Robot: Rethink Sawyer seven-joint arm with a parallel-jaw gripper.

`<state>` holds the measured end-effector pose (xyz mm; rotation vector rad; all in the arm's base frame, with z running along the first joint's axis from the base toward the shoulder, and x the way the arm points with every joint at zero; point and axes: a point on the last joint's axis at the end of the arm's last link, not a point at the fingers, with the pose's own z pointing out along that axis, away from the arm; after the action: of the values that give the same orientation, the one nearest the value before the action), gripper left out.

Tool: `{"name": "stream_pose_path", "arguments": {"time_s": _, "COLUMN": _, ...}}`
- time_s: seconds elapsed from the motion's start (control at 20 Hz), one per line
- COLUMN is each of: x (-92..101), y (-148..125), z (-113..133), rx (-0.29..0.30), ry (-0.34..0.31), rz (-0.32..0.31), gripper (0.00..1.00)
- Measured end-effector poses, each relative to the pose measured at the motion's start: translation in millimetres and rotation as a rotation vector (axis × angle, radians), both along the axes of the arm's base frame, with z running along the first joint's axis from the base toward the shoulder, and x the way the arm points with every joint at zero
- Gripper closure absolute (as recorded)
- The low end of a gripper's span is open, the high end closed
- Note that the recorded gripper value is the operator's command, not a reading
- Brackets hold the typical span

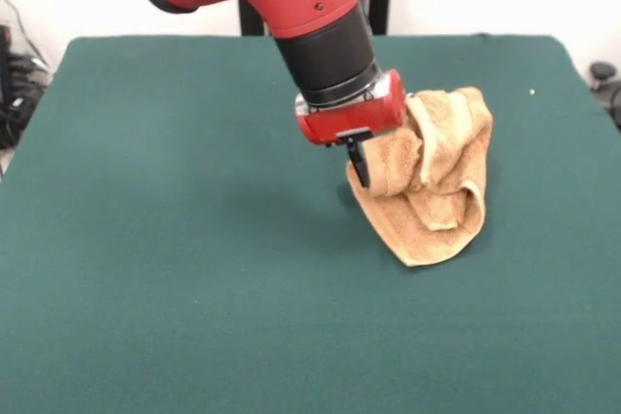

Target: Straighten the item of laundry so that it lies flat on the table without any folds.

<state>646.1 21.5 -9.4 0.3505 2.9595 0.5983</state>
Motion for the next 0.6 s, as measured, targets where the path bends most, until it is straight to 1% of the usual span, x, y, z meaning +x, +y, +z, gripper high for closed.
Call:
{"name": "stream_pose_path", "arguments": {"time_s": 0.25, "x": -1.4, "y": 1, "z": 3, "rx": -0.005, "ry": -0.005, "rz": 0.002, "gripper": 1.00}}
{"name": "stream_pose_path", "arguments": {"time_s": 0.3, "x": -3.4, "y": 3, "z": 5, "rx": -0.028, "ry": -0.004, "rz": 0.013, "gripper": 1.00}}
{"name": "stream_pose_path", "arguments": {"time_s": 0.35, "x": -4.1, "y": 3, "z": 5, "rx": -0.038, "ry": -0.003, "rz": 0.018, "gripper": 1.00}}
{"name": "stream_pose_path", "arguments": {"time_s": 0.4, "x": -6.1, "y": 5, "z": 7, "rx": -0.070, "ry": -0.003, "rz": 0.033, "gripper": 1.00}}
{"name": "stream_pose_path", "arguments": {"time_s": 0.45, "x": -9.0, "y": 7, "z": 9, "rx": -0.115, "ry": -0.003, "rz": 0.058, "gripper": 1.00}}
{"name": "stream_pose_path", "arguments": {"time_s": 0.55, "x": -15.1, "y": 15, "z": 16, "rx": -0.223, "ry": -0.010, "rz": 0.128, "gripper": 1.00}}
{"name": "stream_pose_path", "arguments": {"time_s": 0.6, "x": -18.4, "y": 21, "z": 23, "rx": -0.291, "ry": -0.019, "rz": 0.178, "gripper": 1.00}}
